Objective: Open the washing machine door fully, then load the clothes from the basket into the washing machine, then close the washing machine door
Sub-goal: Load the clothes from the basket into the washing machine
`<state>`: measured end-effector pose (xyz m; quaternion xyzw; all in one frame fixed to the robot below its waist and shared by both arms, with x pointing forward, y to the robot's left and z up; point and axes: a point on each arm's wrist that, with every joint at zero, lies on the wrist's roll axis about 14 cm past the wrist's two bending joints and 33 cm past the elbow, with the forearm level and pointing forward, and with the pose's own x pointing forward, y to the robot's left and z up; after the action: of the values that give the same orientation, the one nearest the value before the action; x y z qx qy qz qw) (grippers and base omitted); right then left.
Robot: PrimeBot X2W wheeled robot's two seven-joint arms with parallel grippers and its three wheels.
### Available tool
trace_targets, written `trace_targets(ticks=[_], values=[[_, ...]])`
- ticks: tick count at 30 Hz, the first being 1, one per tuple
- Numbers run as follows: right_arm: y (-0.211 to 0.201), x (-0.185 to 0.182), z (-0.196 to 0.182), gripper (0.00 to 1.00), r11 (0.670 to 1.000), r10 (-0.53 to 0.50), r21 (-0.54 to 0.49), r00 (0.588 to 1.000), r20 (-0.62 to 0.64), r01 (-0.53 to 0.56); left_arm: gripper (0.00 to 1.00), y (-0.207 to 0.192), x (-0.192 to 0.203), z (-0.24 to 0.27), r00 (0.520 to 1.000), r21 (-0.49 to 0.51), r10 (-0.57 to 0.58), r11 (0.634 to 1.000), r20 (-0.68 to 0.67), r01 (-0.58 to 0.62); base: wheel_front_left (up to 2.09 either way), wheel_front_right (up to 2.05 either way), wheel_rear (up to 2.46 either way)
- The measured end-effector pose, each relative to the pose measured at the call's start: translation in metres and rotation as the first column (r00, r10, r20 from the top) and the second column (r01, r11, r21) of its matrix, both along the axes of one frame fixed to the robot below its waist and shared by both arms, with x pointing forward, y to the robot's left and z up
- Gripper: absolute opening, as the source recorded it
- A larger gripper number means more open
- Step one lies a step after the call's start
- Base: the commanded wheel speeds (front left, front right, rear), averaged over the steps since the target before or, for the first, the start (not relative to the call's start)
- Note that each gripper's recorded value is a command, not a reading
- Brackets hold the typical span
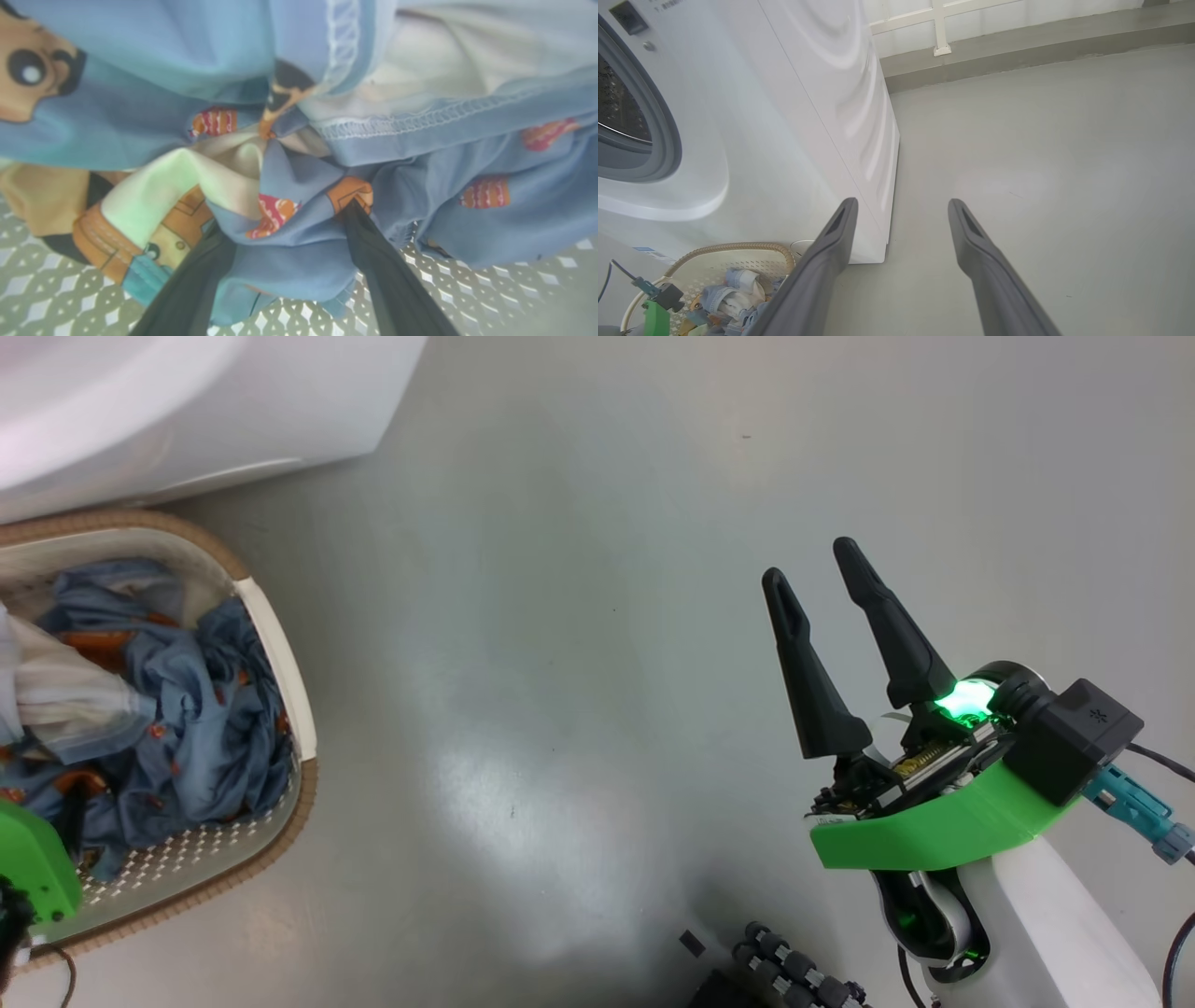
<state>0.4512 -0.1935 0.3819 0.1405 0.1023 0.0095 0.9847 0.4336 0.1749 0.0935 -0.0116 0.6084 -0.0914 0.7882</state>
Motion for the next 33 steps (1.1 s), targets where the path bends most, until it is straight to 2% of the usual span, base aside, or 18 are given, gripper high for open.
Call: trace_targets(ticks=[6,7,8,11,12,15,23,33], values=[[0.000,0.000,-0.003,1.00,1.000,0.001,-0.001,1.000,-0.007,-0.001,1.00,-0.004,0.005,-0.005,1.000,-0.003,-0.011,1.000,-0.010,0.011,0.00,0.00,0.00],[0.000,0.001,-0.003,1.00,1.000,0.002,-0.002,1.000,-0.006,-0.002,0.82,-0.005,0.005,-0.006,1.000,-0.004,-0.011,1.000,-0.014,0.011,0.00,0.00,0.00],[0.000,0.002,-0.002,1.00,1.000,0.003,-0.004,1.000,-0.004,-0.003,0.82,-0.005,0.005,-0.006,1.000,-0.005,-0.012,1.000,-0.019,0.012,0.00,0.00,0.00],[0.000,0.004,0.000,1.00,1.000,0.005,-0.007,1.000,0.005,-0.005,0.33,-0.007,0.004,-0.008,1.000,-0.007,-0.016,1.000,-0.026,0.015,0.00,0.00,0.00],[0.000,0.004,0.000,1.00,1.000,0.005,-0.007,1.000,0.005,-0.005,0.20,-0.008,0.003,-0.009,0.999,-0.008,-0.016,1.000,-0.030,0.016,0.00,0.00,0.00],[0.000,0.004,0.000,1.00,1.000,0.005,-0.008,1.000,0.005,-0.005,0.00,-0.008,0.003,-0.009,0.999,-0.011,-0.013,1.000,-0.036,0.012,0.00,0.00,0.00],[0.002,0.006,0.000,1.00,1.000,0.010,-0.002,1.000,0.009,-0.010,0.00,-0.007,0.007,-0.006,1.000,-0.015,0.002,1.000,-0.017,-0.002,0.00,0.00,0.00],[0.010,0.011,0.014,1.00,0.999,0.030,0.011,0.998,0.055,-0.030,0.00,-0.017,0.037,0.024,0.983,-0.099,0.112,0.990,0.146,-0.098,0.00,0.00,0.00]])
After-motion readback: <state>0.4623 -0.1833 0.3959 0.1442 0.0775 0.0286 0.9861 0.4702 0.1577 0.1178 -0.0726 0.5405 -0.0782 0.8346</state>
